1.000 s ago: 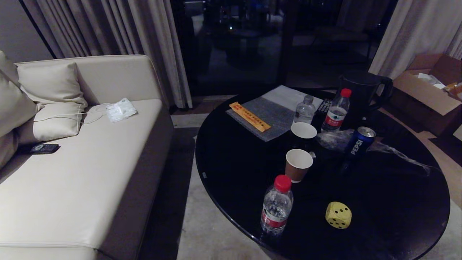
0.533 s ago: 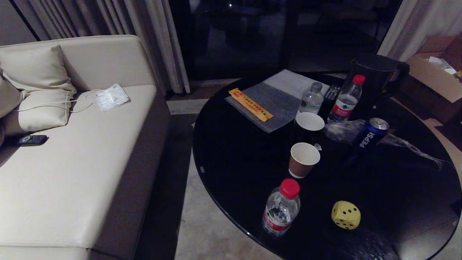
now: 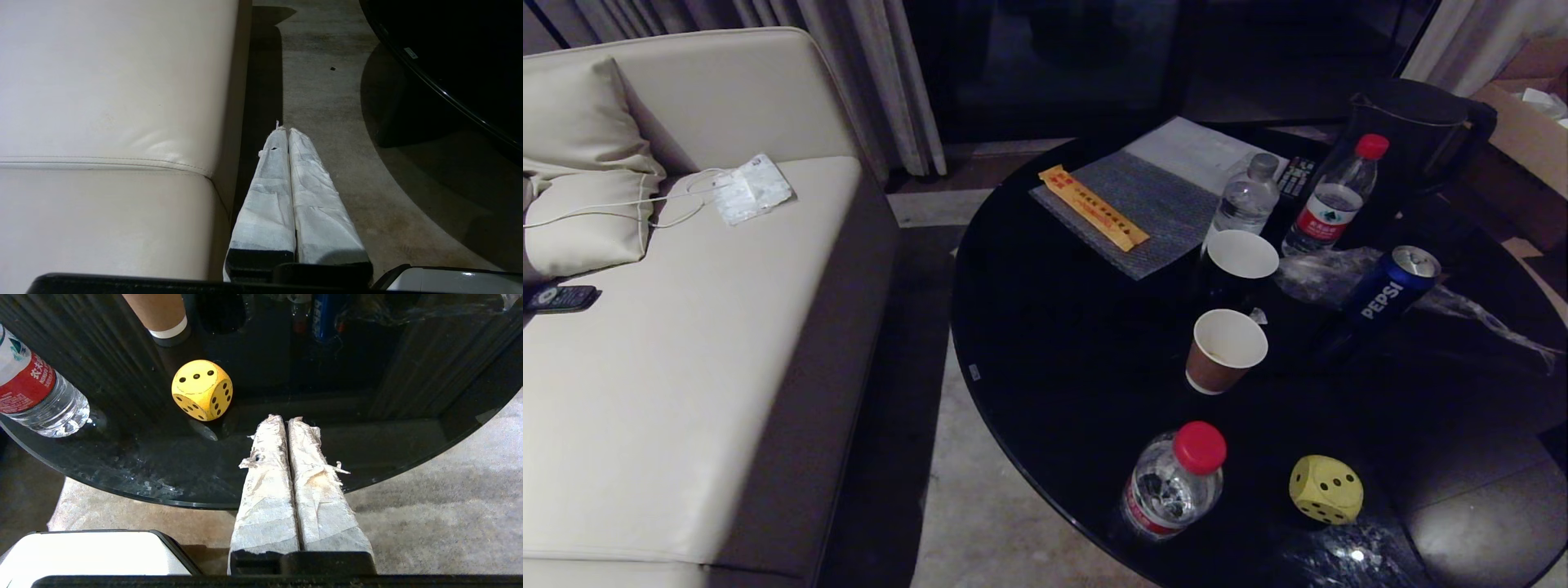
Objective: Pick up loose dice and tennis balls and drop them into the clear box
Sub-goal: Pick up toys out of the box
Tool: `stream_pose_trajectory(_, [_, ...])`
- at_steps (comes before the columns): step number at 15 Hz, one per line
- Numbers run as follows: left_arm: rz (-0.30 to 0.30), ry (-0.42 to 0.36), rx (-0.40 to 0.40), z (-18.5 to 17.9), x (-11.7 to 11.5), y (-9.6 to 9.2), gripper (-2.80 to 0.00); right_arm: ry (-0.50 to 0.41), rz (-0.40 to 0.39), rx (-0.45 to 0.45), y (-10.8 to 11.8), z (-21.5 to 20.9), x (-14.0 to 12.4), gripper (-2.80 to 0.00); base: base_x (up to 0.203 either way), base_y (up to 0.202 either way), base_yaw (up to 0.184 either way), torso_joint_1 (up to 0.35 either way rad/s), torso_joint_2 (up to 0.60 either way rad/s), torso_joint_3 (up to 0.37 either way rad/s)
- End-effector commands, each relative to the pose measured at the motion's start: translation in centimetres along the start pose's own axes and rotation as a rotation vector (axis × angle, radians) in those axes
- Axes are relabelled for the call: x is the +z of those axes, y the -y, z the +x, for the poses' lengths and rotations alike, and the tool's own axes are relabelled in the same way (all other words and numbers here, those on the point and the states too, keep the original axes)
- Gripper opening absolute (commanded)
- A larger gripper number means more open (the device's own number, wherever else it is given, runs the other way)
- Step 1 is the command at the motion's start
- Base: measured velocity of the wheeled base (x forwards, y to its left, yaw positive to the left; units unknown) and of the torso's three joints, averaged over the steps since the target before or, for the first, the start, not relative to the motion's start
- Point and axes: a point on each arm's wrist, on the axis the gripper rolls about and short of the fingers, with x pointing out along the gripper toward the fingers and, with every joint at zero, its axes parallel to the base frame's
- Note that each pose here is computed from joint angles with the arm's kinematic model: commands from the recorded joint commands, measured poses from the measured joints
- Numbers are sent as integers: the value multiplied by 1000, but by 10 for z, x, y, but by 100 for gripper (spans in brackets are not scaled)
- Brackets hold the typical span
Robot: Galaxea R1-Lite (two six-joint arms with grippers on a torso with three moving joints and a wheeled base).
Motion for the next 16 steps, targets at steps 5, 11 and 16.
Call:
stream_pose_trajectory(5, [-9, -3, 3, 0, 0, 0, -280, -5, -42, 10, 0, 0, 0, -280, 0, 0, 0, 0, -2, -19])
stream_pose_trajectory(11, [-10, -3, 3, 0, 0, 0, -280, 32, -37, 41, -3, -11, 58, -280, 0, 0, 0, 0, 0, 0])
stream_pose_trajectory(16, [-10, -3, 3, 0, 0, 0, -280, -284, 13, 221, -9, 38, 100, -280, 0, 0, 0, 0, 0, 0])
